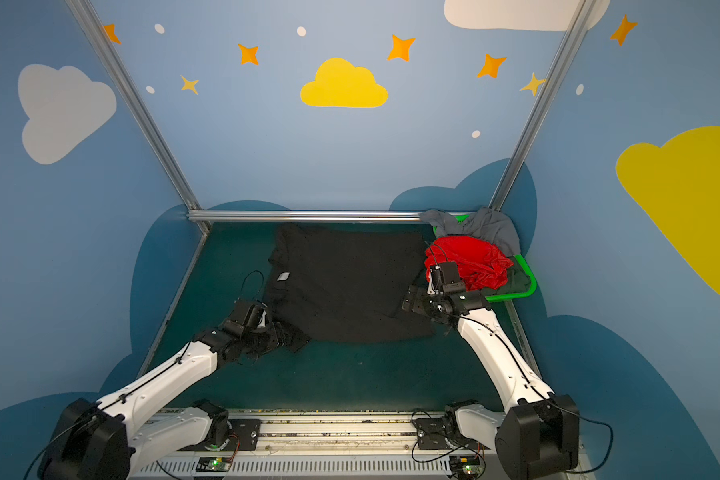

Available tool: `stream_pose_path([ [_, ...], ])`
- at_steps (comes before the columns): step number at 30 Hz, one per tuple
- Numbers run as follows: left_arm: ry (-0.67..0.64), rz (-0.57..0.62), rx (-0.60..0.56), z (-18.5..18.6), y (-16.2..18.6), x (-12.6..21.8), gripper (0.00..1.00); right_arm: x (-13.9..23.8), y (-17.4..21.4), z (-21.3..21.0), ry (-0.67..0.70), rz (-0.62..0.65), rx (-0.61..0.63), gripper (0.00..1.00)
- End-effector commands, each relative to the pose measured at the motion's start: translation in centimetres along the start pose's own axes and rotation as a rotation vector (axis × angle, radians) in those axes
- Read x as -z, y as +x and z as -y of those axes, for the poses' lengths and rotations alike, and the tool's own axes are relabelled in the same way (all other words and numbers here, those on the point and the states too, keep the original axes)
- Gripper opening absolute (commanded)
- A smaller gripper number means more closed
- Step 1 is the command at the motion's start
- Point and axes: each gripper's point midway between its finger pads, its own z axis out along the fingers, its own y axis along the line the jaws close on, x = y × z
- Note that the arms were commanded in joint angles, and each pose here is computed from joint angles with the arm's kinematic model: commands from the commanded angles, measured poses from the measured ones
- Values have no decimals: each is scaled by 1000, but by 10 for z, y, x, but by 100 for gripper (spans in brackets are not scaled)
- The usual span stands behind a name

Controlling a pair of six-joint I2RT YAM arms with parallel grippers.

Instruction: Fold and stack the t-shirts

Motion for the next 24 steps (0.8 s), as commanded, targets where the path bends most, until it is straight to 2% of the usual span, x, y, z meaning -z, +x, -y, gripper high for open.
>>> stream_pose_path([
  [1,23,1,14,8,-2,-10,60,-1,1,-2,-26,6,-27,98],
  [16,-113,-26,2,-12,7,-40,50,-7,8,6,-2,-8,-40,98],
  [24,-200,-67,32,-28,17,-43,10,-6,8,13,33,-3,-14,98],
])
